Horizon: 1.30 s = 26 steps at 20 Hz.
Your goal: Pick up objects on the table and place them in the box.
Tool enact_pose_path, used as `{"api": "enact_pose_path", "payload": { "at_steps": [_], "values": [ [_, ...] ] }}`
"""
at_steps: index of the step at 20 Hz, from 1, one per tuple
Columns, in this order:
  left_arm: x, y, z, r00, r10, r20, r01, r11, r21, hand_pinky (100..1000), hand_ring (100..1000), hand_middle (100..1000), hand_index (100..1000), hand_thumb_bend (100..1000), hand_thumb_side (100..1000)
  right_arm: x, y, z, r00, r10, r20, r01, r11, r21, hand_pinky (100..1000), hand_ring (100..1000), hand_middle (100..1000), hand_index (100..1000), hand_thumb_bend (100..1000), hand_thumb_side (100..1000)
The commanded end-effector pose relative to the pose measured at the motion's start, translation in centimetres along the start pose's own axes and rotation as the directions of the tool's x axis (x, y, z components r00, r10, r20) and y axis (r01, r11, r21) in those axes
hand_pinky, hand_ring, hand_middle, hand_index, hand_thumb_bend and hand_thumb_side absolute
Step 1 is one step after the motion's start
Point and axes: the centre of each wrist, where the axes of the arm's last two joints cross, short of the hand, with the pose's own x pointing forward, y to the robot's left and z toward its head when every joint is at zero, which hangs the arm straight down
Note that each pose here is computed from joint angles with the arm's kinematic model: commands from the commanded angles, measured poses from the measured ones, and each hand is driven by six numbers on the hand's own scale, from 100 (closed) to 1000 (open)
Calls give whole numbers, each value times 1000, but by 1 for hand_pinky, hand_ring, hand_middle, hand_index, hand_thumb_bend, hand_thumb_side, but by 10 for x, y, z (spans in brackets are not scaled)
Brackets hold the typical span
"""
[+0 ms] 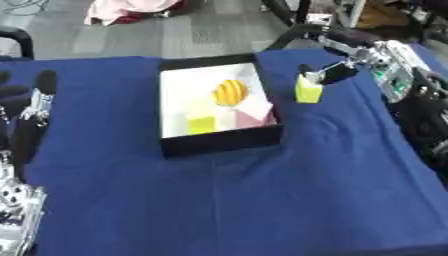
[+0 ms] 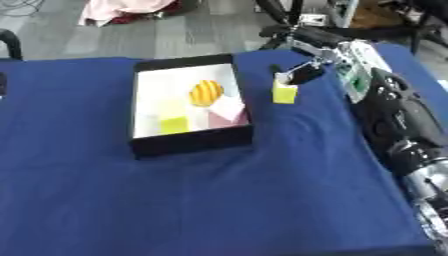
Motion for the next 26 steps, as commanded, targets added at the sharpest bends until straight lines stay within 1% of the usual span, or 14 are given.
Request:
{"api": "enact_pose_path", "payload": {
  "at_steps": [1,3,5,7,9,11,17,21,24,26],
  "values": [
    [4,5,-4,1000,-9,25,9,1000,3,802,649,622,840,766,701,-13,-13,11,998,21,-55,-22,999,-28,976,968,994,1000,100,351],
    [5,4,-4,1000,-4,21,4,1000,-4,802,649,623,840,766,701,-23,0,20,994,-1,-112,1,1000,7,976,965,986,1000,100,366],
    [6,3,-4,1000,1,21,0,1000,-10,801,649,622,840,765,702,-25,11,20,988,-10,-155,15,999,32,975,964,980,1000,100,396],
    [6,2,-4,1000,5,21,-5,1000,-14,802,649,622,840,765,702,-26,20,19,984,-11,-178,20,998,51,975,962,972,1000,100,437],
    [8,1,-4,1000,9,23,-9,1000,-18,802,649,622,840,763,702,-27,27,18,981,-7,-193,20,998,62,974,959,969,1000,100,447],
    [9,0,-4,1000,13,26,-12,1000,-23,802,649,622,840,763,702,-27,31,18,979,-4,-205,17,998,62,974,957,968,1000,100,436],
    [10,-1,-4,999,18,27,-17,999,-27,802,649,622,841,761,703,-26,35,15,978,2,-208,9,999,50,972,952,952,1000,100,426],
    [10,-2,-3,999,22,25,-21,999,-34,803,650,630,841,757,705,-20,38,9,982,-3,-188,13,998,53,969,944,907,1000,100,415],
    [12,-4,-3,999,29,30,-28,999,-40,803,650,631,841,756,705,-16,41,4,984,0,-177,11,998,64,966,936,860,995,100,351],
    [13,-5,-3,999,33,33,-32,999,-43,803,650,631,842,755,706,-14,45,2,984,6,-180,8,997,79,965,931,834,991,100,353]
  ]
}}
